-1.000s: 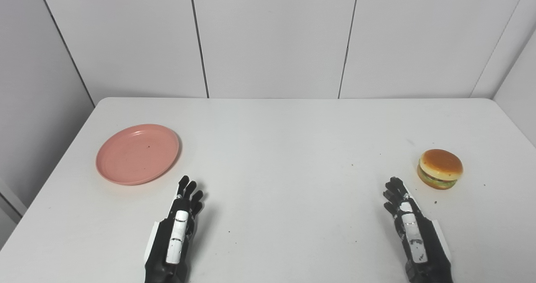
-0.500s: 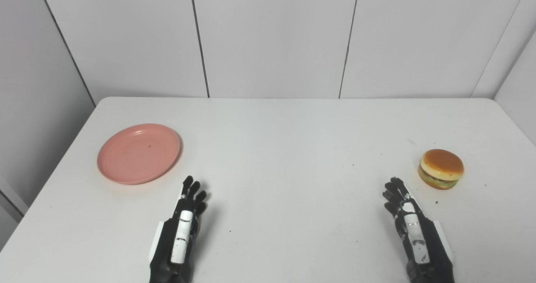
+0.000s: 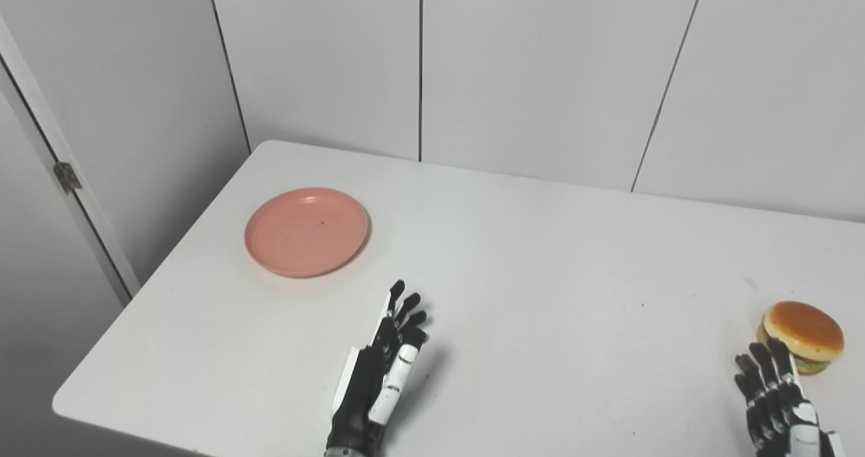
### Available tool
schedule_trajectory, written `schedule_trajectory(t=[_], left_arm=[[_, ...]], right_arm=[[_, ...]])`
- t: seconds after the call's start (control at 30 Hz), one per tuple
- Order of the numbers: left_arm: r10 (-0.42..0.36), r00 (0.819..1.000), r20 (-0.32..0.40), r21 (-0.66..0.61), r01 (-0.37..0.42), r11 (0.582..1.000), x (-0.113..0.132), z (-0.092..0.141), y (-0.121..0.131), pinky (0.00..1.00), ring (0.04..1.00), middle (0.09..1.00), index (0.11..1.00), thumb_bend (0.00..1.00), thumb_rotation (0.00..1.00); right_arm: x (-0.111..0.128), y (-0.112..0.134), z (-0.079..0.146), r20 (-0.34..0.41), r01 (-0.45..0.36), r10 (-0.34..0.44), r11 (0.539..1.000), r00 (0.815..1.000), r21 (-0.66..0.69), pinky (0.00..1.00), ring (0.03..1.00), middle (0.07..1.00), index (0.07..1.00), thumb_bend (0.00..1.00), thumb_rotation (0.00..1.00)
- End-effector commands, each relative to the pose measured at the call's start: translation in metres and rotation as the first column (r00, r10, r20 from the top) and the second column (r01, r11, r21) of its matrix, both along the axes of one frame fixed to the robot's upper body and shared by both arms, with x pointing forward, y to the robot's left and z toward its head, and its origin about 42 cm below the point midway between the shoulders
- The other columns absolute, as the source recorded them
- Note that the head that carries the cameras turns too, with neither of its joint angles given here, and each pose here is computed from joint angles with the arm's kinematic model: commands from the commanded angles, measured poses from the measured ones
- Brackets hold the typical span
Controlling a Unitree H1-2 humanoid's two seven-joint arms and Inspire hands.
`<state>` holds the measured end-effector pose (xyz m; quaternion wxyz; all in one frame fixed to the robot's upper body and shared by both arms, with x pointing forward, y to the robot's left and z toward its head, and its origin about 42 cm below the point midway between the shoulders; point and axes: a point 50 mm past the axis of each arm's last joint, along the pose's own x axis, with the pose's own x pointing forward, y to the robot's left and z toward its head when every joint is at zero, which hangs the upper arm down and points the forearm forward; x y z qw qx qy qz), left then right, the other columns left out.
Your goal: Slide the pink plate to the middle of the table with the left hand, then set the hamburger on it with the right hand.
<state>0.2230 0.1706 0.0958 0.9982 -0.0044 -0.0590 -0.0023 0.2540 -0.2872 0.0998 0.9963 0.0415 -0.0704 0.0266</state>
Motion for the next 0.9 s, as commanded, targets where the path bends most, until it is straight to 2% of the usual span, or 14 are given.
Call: schedule_trajectory(t=[0.0, 0.1, 0.53, 0.73, 0.87], left_arm=[[-0.027, 0.997, -0.067, 0.021, 0.029, 0.999, -0.014, -0.018, 0.000, 0.82, 0.889, 0.944, 0.974, 0.62, 0.87], [-0.028, 0.998, -0.064, 0.026, 0.030, 0.999, -0.012, -0.021, 0.001, 0.80, 0.883, 0.937, 0.963, 0.56, 0.84], [-0.018, 0.996, -0.088, 0.038, 0.021, 0.999, -0.009, -0.033, 0.005, 0.78, 0.869, 0.927, 0.945, 0.57, 0.81], [-0.015, 0.996, -0.084, 0.035, 0.018, 0.999, -0.009, -0.032, 0.005, 0.77, 0.863, 0.921, 0.942, 0.57, 0.80], [-0.010, 0.997, -0.076, 0.020, 0.012, 1.000, -0.011, -0.028, 0.006, 0.79, 0.872, 0.927, 0.953, 0.56, 0.81]], right_arm=[[-0.011, -0.013, -0.026, -0.114, 0.018, -0.019, 1.000, 0.993, -0.011, 1.00, 0.972, 0.985, 1.000, 0.74, 1.00], [-0.009, -0.012, -0.030, -0.114, 0.014, -0.015, 1.000, 0.993, -0.009, 1.00, 0.984, 0.995, 1.000, 0.73, 1.00], [-0.006, -0.007, -0.041, -0.113, -0.002, 0.001, 1.000, 0.994, -0.001, 1.00, 0.993, 0.984, 1.000, 0.69, 1.00], [-0.006, -0.006, -0.040, -0.108, -0.007, 0.006, 1.000, 0.994, -0.003, 1.00, 0.989, 0.972, 1.000, 0.72, 1.00], [-0.008, -0.007, -0.038, -0.113, -0.016, 0.016, 1.000, 0.993, 0.000, 1.00, 0.958, 0.937, 0.962, 0.78, 1.00]])
